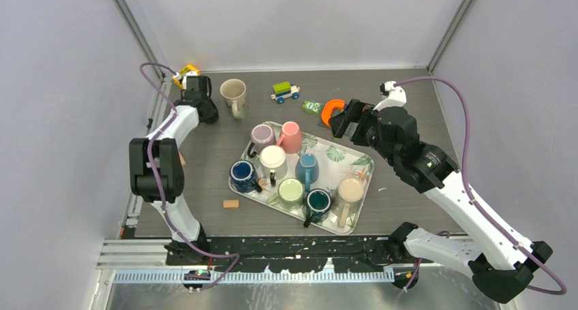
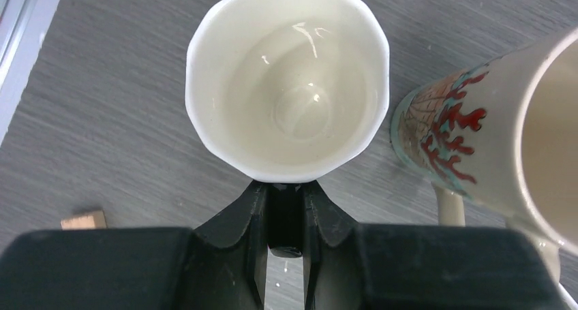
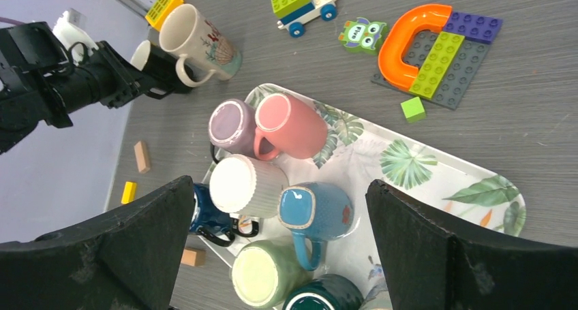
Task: Turn the mug right side up
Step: Place the cup at the corner of the board.
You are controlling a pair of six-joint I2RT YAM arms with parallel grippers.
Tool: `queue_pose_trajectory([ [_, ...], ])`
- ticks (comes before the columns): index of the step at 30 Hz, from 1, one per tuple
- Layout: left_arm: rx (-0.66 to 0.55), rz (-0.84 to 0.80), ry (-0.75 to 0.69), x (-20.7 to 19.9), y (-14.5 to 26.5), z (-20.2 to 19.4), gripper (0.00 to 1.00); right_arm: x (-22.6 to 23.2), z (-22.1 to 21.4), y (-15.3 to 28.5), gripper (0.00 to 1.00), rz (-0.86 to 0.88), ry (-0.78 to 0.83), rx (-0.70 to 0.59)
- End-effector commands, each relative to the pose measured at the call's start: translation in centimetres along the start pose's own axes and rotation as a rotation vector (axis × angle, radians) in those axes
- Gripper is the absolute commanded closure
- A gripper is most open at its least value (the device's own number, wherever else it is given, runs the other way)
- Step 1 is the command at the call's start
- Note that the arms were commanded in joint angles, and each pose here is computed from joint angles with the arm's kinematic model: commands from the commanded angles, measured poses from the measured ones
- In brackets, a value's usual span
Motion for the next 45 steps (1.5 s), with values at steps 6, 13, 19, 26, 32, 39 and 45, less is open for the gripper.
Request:
queue_pose_trajectory([
  [6,-0.167,-0.021,-0.031,-0.4,-0.7,5.1,1.00,-0.5,0.4,0.3,0.00,-0.022,0.037,-0.038],
  [13,-0.108,-0.018,-0.079,-0.5,-1.0,5.2,0.87,-0.1,0.2,-0.3,0.00,-0.010,0.034,-0.018],
  [19,-0.066,-0.024,-0.110,-0.6,-1.2,5.3,0.77,0.1,-0.1,-0.7,0.00,-0.004,0.025,0.002],
  [26,-0.052,-0.066,-0.112,-1.1,-1.4,5.3,0.69,0.2,-0.1,-0.6,0.00,0.002,0.021,0.005],
  [32,-0.047,-0.082,-0.107,-1.2,-1.2,5.4,0.67,0.0,-0.2,-0.6,0.00,-0.004,0.026,0.013],
  [39,-0.031,-0.087,-0.102,-1.2,-1.2,4.8,0.67,-0.4,-0.5,-0.5,0.00,-0.011,0.028,0.016],
  [45,-0.022,-0.106,-0.077,-1.3,-0.7,4.1,0.67,-0.7,-0.9,-0.7,0.00,-0.021,0.032,0.025],
])
Point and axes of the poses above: each gripper's point midway between its finger pads, its own y axis back along the fingers, its own x axis along the line the jaws close on, z = x × y, the point moved 8 cm from there along y, back along the fingers, and after that the axes turned 14 degrees about -y, right-handed, at the moved point
